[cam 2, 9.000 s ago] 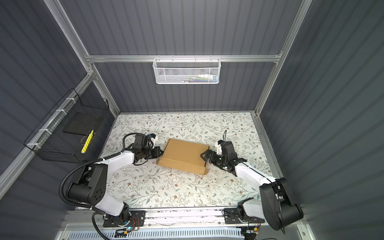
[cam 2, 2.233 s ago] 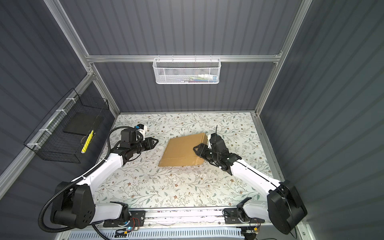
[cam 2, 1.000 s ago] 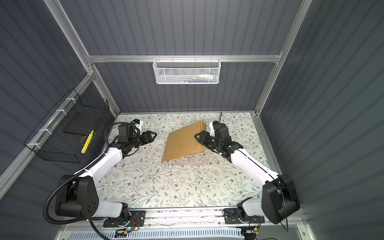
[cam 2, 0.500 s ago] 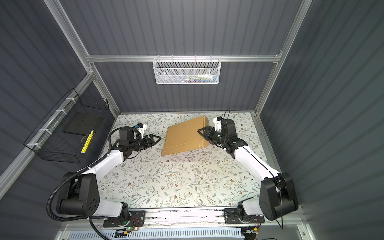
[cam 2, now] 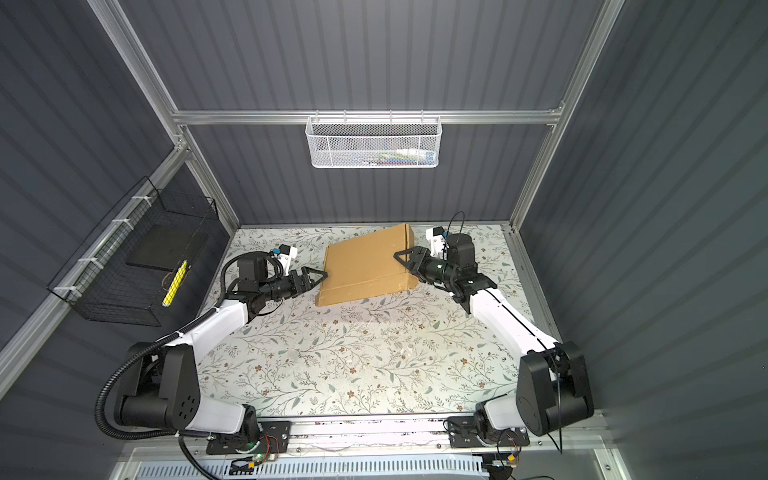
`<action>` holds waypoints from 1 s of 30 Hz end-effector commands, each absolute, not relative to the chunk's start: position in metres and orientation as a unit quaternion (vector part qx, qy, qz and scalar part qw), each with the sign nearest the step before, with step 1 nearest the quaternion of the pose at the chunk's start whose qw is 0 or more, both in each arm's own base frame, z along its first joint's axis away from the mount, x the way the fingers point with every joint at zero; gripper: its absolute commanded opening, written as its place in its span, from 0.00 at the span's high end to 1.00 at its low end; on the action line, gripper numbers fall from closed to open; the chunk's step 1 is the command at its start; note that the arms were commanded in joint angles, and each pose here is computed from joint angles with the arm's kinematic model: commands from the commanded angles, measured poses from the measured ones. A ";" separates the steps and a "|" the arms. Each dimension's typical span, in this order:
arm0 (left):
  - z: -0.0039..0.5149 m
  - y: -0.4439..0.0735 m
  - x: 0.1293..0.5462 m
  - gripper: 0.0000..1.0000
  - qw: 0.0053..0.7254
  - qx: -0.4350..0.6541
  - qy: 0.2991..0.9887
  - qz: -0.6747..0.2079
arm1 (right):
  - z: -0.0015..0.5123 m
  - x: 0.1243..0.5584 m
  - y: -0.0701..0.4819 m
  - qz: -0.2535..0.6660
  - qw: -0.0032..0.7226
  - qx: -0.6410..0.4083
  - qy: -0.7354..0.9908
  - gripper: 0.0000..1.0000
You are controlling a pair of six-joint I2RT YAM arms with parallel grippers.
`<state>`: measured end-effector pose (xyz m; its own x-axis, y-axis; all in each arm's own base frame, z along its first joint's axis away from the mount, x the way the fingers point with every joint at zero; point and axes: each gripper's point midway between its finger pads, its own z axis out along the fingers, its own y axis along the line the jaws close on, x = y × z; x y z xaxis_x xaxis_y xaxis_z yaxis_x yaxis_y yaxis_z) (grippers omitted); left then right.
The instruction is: Fold the paper box
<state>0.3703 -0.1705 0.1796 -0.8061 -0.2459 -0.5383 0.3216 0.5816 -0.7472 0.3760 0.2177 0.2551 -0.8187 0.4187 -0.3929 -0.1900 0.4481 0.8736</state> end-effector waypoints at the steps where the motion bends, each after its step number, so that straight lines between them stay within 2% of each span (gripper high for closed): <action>1: 0.178 -0.174 0.370 0.07 0.301 0.035 0.830 -0.468 | 0.281 0.380 0.222 0.542 0.312 0.051 0.778 0.51; 14: 0.196 -0.185 0.379 0.07 0.298 0.032 0.797 -0.524 | 0.290 0.381 0.223 0.555 0.318 0.049 0.768 0.53; 30: 0.222 -0.199 0.362 0.10 0.269 0.068 0.754 -0.595 | 0.301 0.371 0.223 0.557 0.335 0.022 0.759 0.53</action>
<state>0.3697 -0.1943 0.2134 -0.8373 -0.2517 -0.4853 0.3913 0.3440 -0.8535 0.3753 0.2212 0.2728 -0.8099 0.4191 -0.4104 -0.2403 0.4012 0.8839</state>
